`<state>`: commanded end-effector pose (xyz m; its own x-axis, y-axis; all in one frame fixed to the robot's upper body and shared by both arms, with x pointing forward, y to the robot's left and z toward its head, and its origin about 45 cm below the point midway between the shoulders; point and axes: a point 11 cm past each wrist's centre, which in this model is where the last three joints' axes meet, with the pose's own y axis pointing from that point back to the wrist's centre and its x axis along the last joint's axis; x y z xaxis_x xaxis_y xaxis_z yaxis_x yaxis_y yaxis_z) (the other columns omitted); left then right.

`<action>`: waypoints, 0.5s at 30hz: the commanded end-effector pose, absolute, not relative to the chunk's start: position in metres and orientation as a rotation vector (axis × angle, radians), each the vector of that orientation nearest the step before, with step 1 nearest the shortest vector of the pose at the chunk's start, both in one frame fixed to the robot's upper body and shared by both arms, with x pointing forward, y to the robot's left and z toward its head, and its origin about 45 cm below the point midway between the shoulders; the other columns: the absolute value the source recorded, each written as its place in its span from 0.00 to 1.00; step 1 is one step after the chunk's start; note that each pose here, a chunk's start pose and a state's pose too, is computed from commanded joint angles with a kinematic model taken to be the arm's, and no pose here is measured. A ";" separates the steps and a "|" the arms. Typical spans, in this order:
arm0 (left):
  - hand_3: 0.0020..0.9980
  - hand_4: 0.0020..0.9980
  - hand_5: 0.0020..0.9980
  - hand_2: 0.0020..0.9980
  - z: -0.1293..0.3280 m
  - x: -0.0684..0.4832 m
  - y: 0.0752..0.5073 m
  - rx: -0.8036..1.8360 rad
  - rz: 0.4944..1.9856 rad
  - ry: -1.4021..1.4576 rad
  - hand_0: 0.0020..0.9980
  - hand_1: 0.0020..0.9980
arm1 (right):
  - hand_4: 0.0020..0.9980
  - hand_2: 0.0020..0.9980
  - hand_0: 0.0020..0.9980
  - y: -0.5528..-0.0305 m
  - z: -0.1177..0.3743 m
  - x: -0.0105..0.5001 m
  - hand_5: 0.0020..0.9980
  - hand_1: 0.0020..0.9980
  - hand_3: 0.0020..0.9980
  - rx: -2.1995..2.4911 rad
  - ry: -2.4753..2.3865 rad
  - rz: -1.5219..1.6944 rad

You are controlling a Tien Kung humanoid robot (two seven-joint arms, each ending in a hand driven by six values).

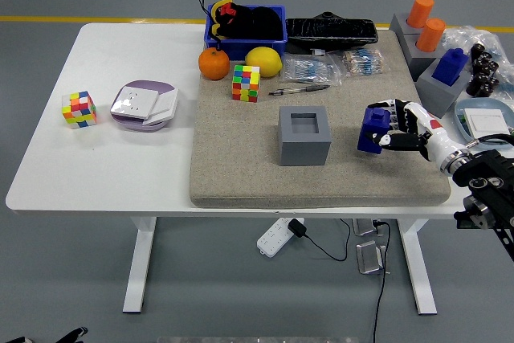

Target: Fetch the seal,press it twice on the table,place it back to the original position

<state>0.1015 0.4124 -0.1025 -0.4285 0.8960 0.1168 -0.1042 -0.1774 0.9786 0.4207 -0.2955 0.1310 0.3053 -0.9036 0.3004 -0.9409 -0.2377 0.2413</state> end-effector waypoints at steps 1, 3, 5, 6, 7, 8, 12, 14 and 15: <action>0.80 0.70 0.42 0.77 -0.103 0.101 0.413 0.976 1.705 1.332 0.81 0.79 | 0.61 0.34 0.45 -0.295 0.129 0.419 0.00 0.31 0.32 2.205 -1.649 0.131; 0.80 0.70 0.42 0.77 -0.103 0.100 0.413 0.978 1.704 1.332 0.81 0.79 | 0.61 0.34 0.45 -0.295 0.126 0.418 0.00 0.31 0.32 2.204 -1.645 0.125; 0.80 0.70 0.42 0.77 -0.103 0.101 0.413 0.977 1.704 1.332 0.81 0.79 | 0.61 0.34 0.45 -0.294 0.123 0.416 0.00 0.31 0.32 2.203 -1.636 0.120; 0.80 0.70 0.42 0.77 -0.103 0.101 0.413 0.977 1.703 1.331 0.81 0.79 | 0.61 0.34 0.45 -0.294 0.122 0.415 0.00 0.31 0.32 2.202 -1.632 0.117; 0.80 0.70 0.42 0.77 -0.103 0.100 0.412 0.977 1.702 1.330 0.81 0.79 | 0.61 0.33 0.45 -0.294 0.121 0.415 0.00 0.31 0.32 2.201 -1.630 0.115; 0.80 0.70 0.42 0.77 -0.103 0.101 0.412 0.976 1.702 1.329 0.81 0.79 | 0.61 0.33 0.45 -0.294 0.118 0.413 0.00 0.31 0.32 2.199 -1.623 0.113; 0.80 0.70 0.42 0.77 -0.103 0.101 0.411 0.973 1.701 1.327 0.81 0.79 | 0.61 0.33 0.45 -0.294 0.112 0.410 0.00 0.31 0.32 2.194 -1.613 0.101; 0.80 0.70 0.42 0.77 -0.103 0.101 0.411 0.974 1.700 1.328 0.81 0.79 | 0.61 0.33 0.45 -0.293 0.110 0.408 0.00 0.31 0.32 2.193 -1.604 0.098; 0.80 0.70 0.42 0.77 -0.103 0.101 0.411 0.974 1.700 1.328 0.81 0.79 | 0.61 0.33 0.45 -0.293 0.109 0.408 0.00 0.31 0.32 2.194 -1.601 0.097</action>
